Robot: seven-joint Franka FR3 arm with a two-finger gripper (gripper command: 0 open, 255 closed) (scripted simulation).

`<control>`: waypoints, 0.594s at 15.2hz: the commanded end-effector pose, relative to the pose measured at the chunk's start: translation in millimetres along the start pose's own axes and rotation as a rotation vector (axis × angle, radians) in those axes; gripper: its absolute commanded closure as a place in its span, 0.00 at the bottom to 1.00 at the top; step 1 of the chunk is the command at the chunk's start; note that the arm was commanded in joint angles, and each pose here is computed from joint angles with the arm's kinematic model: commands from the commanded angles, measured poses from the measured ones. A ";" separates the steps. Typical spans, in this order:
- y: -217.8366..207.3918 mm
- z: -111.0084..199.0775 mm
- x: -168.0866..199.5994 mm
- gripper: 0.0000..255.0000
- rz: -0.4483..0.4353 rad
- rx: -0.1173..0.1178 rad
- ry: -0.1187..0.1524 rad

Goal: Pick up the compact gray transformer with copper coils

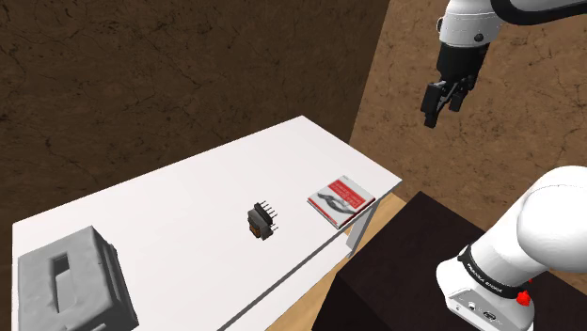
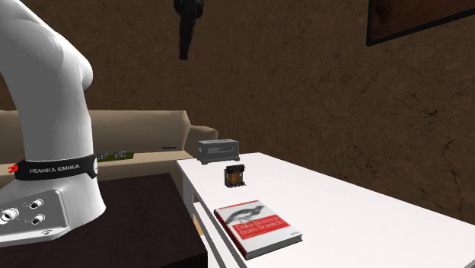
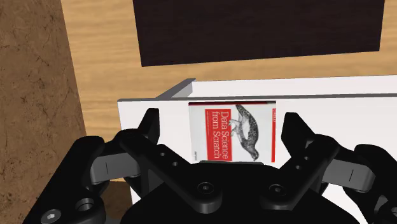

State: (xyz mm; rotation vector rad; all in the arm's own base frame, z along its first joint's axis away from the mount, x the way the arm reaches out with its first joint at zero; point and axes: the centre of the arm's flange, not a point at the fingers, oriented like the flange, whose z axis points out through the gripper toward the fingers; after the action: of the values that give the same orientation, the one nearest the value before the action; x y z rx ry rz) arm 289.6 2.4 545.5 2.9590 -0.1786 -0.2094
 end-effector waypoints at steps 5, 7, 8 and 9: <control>-31.1 30.5 25.4 0.00 -0.010 0.016 0.011; -46.9 45.5 38.0 0.00 -0.015 0.024 0.016; -54.9 52.9 44.4 0.00 -0.018 0.028 0.019; -62.9 60.2 50.7 0.00 -0.020 0.032 0.022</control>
State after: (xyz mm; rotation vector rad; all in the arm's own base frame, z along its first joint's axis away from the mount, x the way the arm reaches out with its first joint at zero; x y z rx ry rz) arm 331.3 40.6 476.9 2.9893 -0.1537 -0.1859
